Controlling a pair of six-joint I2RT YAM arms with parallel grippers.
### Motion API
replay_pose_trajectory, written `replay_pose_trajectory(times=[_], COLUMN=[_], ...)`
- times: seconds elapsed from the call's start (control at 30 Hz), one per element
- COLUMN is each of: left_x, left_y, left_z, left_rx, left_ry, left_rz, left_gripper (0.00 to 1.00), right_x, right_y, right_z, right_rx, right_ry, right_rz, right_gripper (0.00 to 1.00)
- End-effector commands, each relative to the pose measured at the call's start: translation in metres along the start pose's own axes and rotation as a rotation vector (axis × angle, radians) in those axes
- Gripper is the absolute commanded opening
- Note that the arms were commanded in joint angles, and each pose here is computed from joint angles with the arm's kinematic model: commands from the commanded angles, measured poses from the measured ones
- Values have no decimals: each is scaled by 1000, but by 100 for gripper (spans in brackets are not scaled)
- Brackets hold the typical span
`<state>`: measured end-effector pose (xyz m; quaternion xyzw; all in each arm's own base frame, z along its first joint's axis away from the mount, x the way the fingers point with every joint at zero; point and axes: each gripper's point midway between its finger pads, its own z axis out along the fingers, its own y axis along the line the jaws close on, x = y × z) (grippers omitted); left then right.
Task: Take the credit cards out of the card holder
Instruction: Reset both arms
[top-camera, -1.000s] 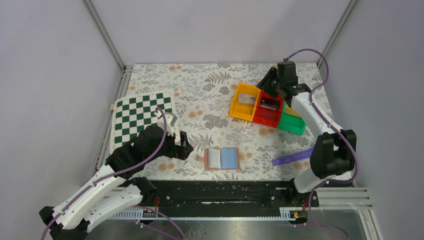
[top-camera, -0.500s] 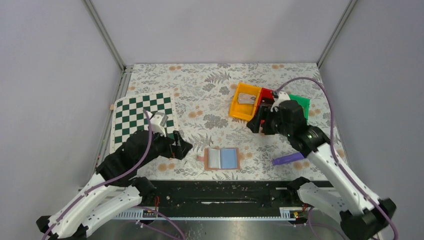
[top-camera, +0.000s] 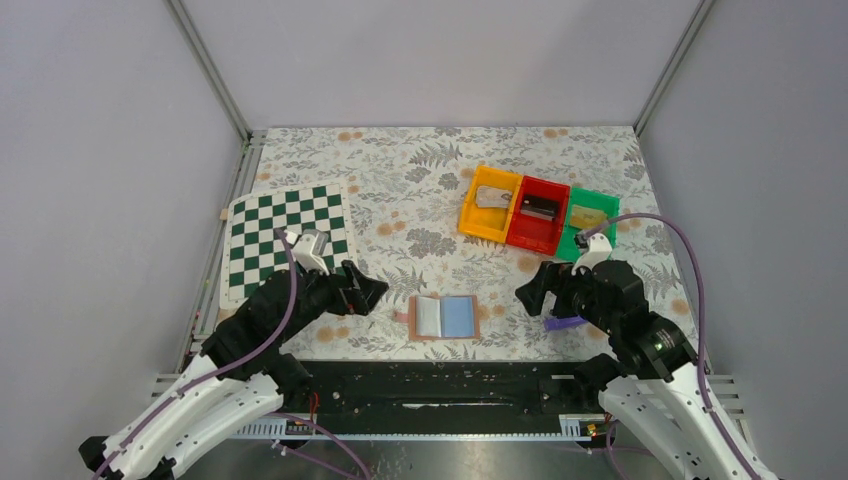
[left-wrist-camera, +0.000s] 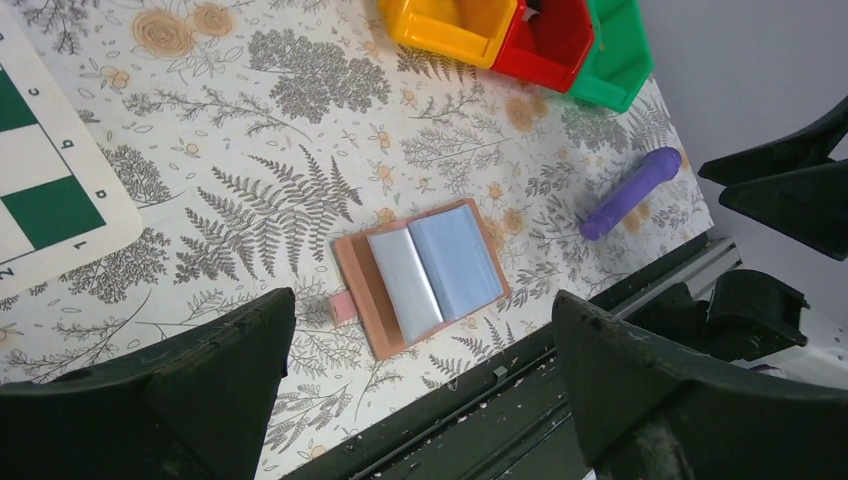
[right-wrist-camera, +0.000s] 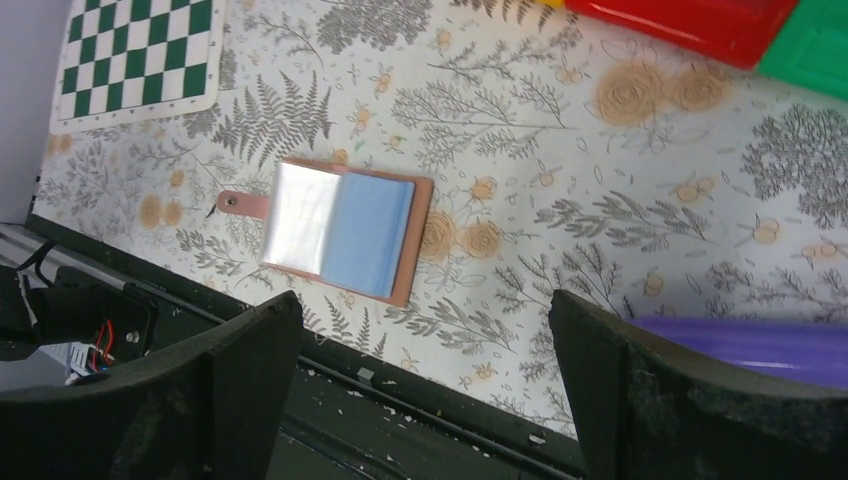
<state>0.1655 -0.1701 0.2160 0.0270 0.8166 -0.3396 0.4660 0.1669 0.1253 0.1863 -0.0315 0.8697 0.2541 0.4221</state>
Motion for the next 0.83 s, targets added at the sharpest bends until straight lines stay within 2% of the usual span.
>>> replay_pose_trajectory(times=[0.0, 0.47, 0.8], left_x=[-6, -9, -11], left_y=[1, 5, 2], left_z=[7, 0, -2], left_rx=[-5, -9, 0], left_ry=[-49, -67, -69], left_rz=[-31, 19, 29], left_gripper=[99, 99, 99], right_x=[-7, -18, -17], right_y=[-6, -8, -3], right_z=[-5, -16, -14], right_rx=[40, 32, 11], right_ry=[-59, -155, -141], right_rz=[42, 12, 29], right_gripper=[100, 99, 99])
